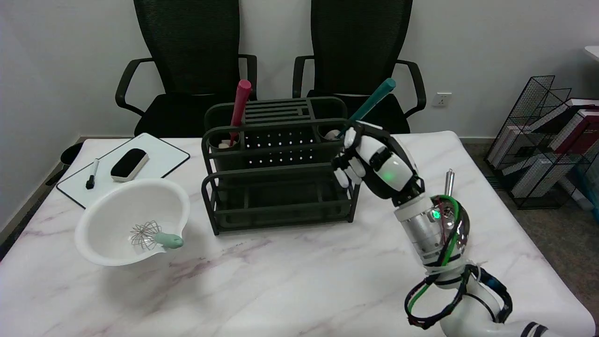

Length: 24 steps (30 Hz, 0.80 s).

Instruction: Pick up the blue drink carton.

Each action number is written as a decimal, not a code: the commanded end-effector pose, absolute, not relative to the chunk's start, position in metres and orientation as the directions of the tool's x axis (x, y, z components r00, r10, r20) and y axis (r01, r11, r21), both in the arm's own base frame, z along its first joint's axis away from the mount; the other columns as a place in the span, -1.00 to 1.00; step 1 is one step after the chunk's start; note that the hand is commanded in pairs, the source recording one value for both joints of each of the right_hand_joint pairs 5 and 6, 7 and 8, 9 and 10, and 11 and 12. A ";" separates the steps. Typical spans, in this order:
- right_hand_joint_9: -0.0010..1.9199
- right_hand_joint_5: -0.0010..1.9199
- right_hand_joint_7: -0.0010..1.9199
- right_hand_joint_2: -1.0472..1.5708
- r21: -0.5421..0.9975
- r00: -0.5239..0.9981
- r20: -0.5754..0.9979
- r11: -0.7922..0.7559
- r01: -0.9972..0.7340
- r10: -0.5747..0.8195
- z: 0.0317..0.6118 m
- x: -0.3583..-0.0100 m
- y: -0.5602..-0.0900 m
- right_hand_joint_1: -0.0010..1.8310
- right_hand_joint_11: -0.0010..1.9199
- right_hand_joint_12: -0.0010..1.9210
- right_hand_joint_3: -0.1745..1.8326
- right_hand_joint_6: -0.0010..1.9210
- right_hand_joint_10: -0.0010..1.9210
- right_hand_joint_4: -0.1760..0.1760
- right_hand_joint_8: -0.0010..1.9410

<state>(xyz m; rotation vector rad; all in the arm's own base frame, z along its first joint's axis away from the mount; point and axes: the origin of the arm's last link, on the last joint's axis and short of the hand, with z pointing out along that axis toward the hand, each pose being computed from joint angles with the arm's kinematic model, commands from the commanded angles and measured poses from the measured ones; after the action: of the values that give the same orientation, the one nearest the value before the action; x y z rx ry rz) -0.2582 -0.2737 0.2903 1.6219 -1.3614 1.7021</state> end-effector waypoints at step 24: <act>-0.11 -0.65 -0.19 -0.01 -0.175 -0.296 0.937 -0.485 -0.857 0.185 0.413 -0.303 -0.257 0.12 0.08 0.08 0.41 -0.65 -0.11 0.00 -0.20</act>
<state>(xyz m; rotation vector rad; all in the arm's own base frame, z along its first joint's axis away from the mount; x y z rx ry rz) -0.3086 -0.2347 0.3645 1.3454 -1.0927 1.8531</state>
